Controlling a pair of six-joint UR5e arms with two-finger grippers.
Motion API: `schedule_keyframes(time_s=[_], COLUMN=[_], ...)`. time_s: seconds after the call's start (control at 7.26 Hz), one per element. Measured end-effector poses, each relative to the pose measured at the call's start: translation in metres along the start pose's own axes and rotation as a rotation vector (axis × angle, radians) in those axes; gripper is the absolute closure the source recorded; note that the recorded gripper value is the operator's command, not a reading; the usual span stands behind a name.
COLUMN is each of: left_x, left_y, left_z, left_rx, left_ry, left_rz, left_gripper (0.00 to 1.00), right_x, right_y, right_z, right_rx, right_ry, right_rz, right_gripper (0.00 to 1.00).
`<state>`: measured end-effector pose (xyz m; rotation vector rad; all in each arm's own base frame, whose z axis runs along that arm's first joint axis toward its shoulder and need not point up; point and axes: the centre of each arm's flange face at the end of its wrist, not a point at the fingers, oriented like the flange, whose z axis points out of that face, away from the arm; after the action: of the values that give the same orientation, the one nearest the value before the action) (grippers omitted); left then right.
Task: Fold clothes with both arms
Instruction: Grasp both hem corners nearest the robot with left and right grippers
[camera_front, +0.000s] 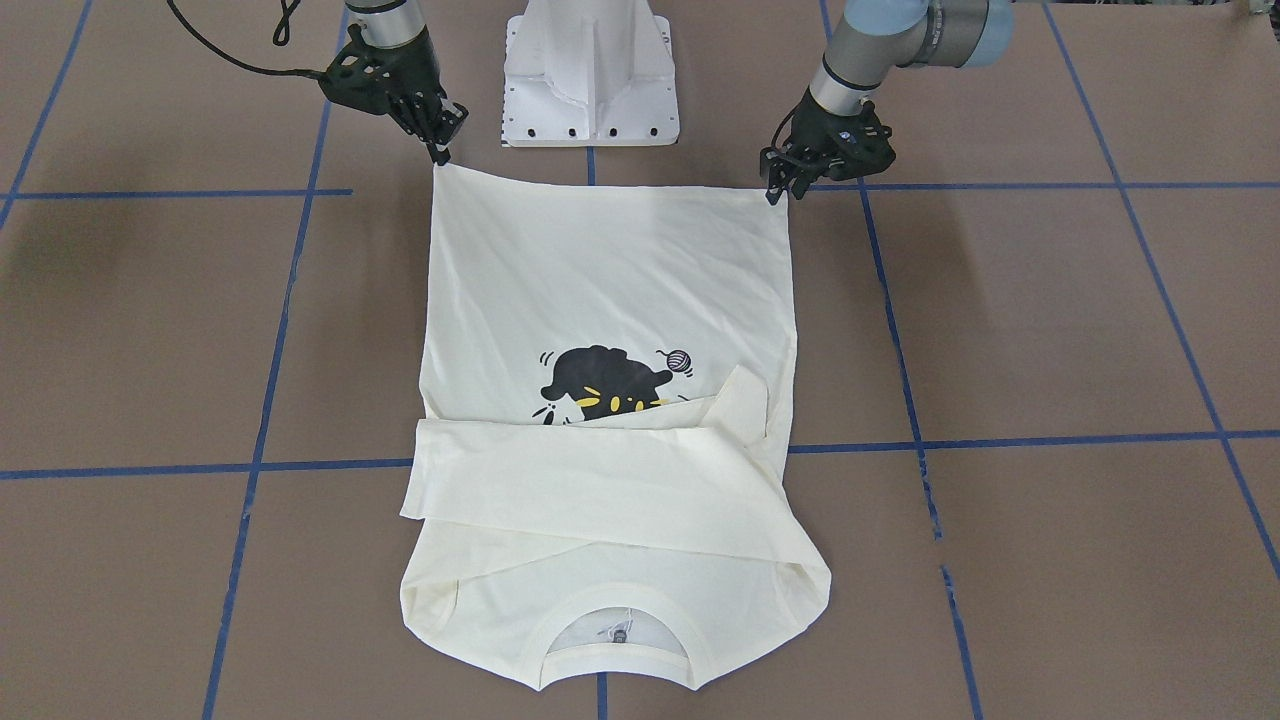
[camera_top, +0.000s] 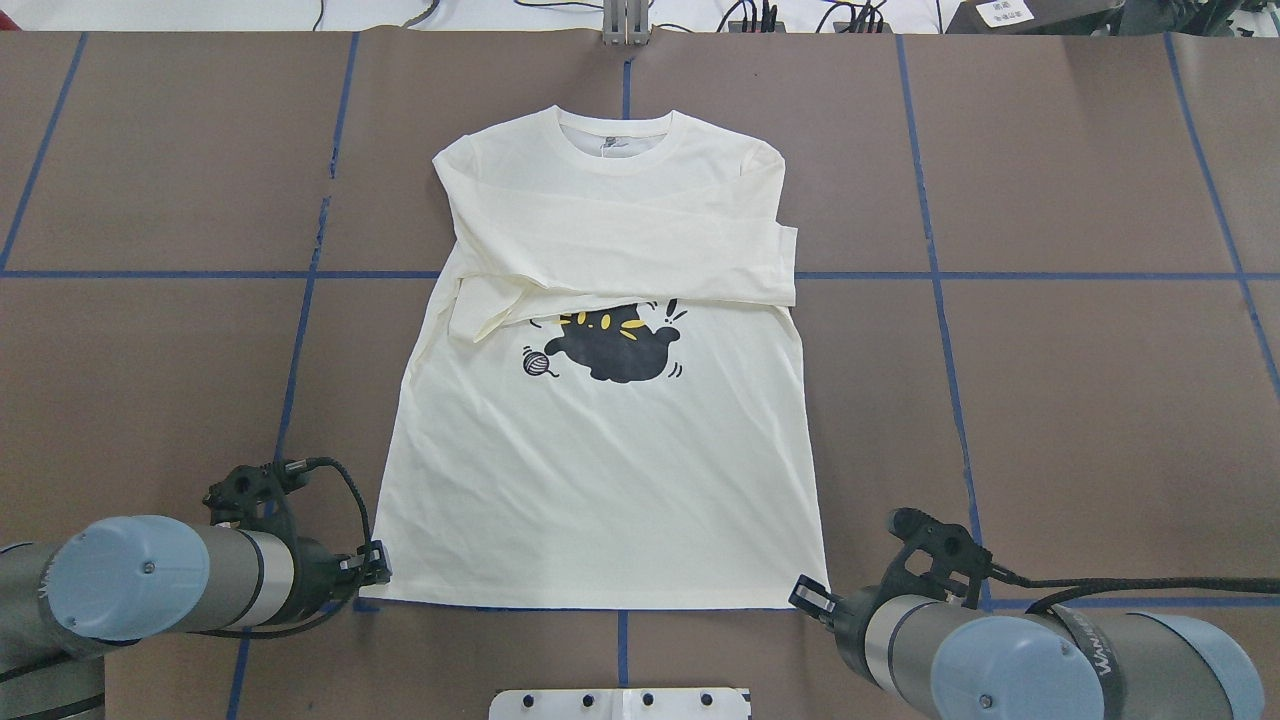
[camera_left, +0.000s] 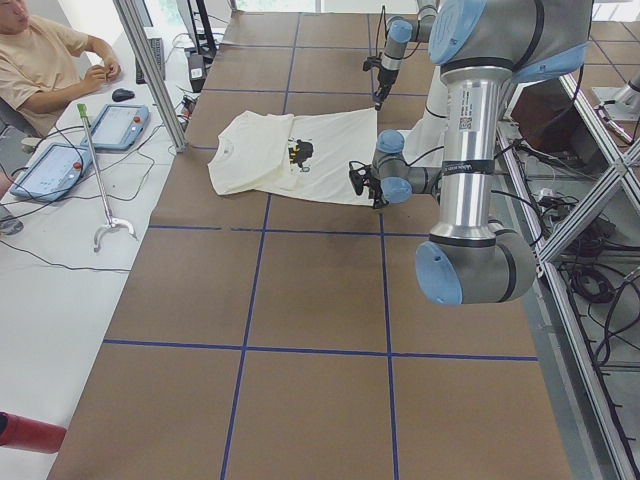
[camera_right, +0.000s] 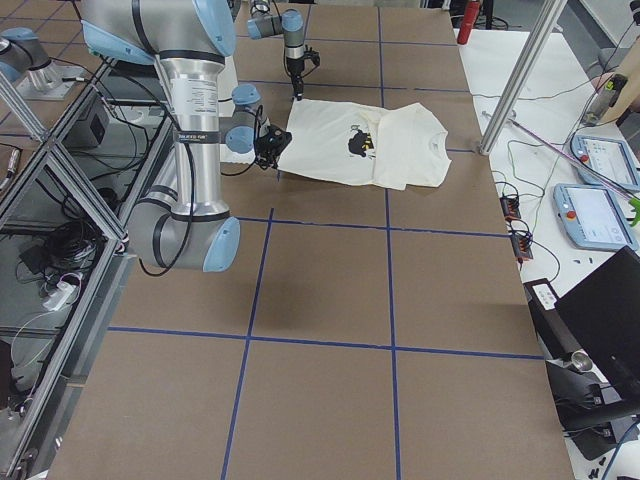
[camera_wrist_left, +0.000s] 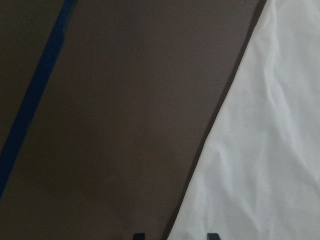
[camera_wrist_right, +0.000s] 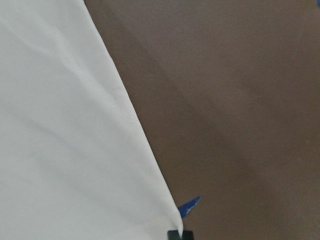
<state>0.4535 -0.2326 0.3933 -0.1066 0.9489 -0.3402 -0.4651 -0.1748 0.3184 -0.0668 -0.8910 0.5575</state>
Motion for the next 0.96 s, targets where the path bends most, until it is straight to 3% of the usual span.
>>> schedule_keyframes(time_s=[0.28,0.41,0.69,0.96], left_x=[-0.0005,-0.0007,-0.0012,-0.0004], left_y=[0.0014,0.0015,0.0015,0.0021], left_z=[0.001,0.0015,0.0023,0.0009], left_rx=[-0.002,-0.002,-0.003,-0.005], left_ry=[-0.002,-0.003,-0.006,-0.003], left_rz=[-0.001,-0.002,-0.002,-0.001], left_gripper=[0.54,0.59,1.0,1.0], right_x=[-0.0005,-0.0008,-0.0007,-0.0002], right_y=[0.0003,0.0003,0.0004,0.0002], right_z=[-0.0003,-0.0007,-0.0009,-0.0007], right_rx=[-0.001,-0.001,-0.002,-0.002], right_ry=[-0.001,-0.002,-0.002,-0.001], right_rz=[0.0,0.0,-0.001,-0.001], right_gripper=[1.0,1.0,1.0,1.0])
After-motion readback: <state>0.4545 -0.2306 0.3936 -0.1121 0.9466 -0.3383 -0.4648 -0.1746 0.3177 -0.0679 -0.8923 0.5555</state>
